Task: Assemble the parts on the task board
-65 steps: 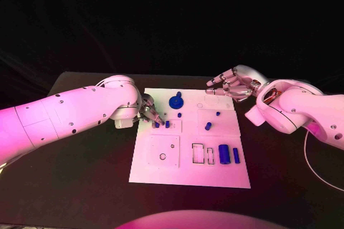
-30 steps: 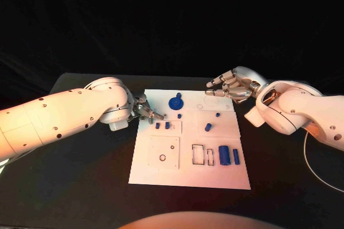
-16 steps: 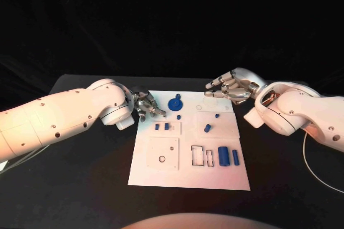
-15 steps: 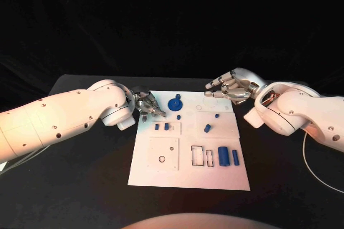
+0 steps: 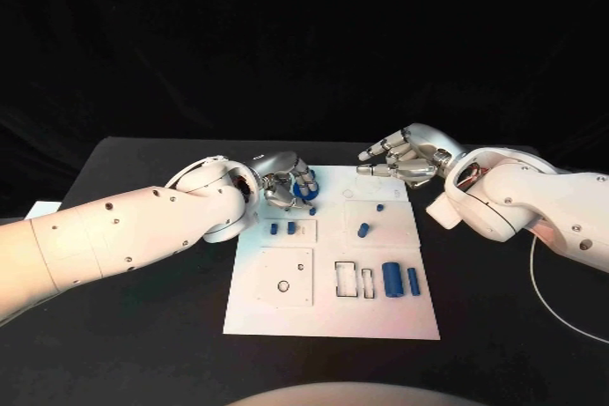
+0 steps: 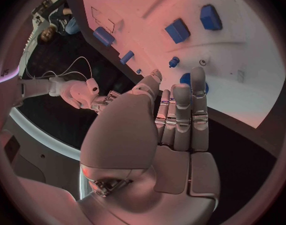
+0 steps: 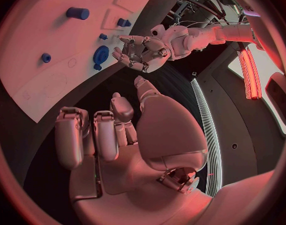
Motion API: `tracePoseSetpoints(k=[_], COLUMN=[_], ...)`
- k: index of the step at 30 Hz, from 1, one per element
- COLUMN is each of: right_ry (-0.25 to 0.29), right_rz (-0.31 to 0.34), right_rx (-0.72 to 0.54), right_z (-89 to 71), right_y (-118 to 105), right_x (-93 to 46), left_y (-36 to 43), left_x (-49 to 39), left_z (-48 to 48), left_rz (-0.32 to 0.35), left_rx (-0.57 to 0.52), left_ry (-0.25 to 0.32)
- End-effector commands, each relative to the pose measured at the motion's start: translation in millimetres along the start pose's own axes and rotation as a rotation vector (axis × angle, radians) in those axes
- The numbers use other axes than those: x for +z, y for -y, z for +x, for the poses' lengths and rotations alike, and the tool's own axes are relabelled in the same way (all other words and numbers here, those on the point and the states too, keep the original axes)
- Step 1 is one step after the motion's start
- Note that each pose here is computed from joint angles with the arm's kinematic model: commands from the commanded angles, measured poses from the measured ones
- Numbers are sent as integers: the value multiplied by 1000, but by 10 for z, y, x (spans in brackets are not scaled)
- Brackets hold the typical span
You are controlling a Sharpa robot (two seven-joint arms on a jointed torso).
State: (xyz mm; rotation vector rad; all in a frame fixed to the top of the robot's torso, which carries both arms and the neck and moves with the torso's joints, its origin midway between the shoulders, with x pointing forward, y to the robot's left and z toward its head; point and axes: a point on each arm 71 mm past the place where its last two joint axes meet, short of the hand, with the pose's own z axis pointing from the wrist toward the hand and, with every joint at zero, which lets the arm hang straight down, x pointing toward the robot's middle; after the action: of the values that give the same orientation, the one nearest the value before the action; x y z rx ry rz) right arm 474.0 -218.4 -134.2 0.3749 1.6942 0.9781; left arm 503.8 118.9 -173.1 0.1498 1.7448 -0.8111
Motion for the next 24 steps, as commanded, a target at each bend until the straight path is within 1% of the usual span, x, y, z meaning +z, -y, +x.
tracePoseSetpoints(k=[1, 5, 7, 16, 24], right_ry=[-15, -17, -18, -19, -20], right_rz=[-6, -7, -8, -8, -10], right_rx=[-5, -5, -5, -5, -5], right_z=[22, 29, 32, 36, 40], right_y=[-7, -11, -12, -14, -18], right_x=[4, 8, 10, 10, 12], left_y=[90, 100, 101, 75, 75], left_x=[27, 79, 102, 158, 190], left_z=[26, 115, 138, 204, 238], left_rz=[95, 62, 51, -6, -29], left_rx=[164, 220, 234, 270, 280], left_ry=[25, -33, -47, -100, -132])
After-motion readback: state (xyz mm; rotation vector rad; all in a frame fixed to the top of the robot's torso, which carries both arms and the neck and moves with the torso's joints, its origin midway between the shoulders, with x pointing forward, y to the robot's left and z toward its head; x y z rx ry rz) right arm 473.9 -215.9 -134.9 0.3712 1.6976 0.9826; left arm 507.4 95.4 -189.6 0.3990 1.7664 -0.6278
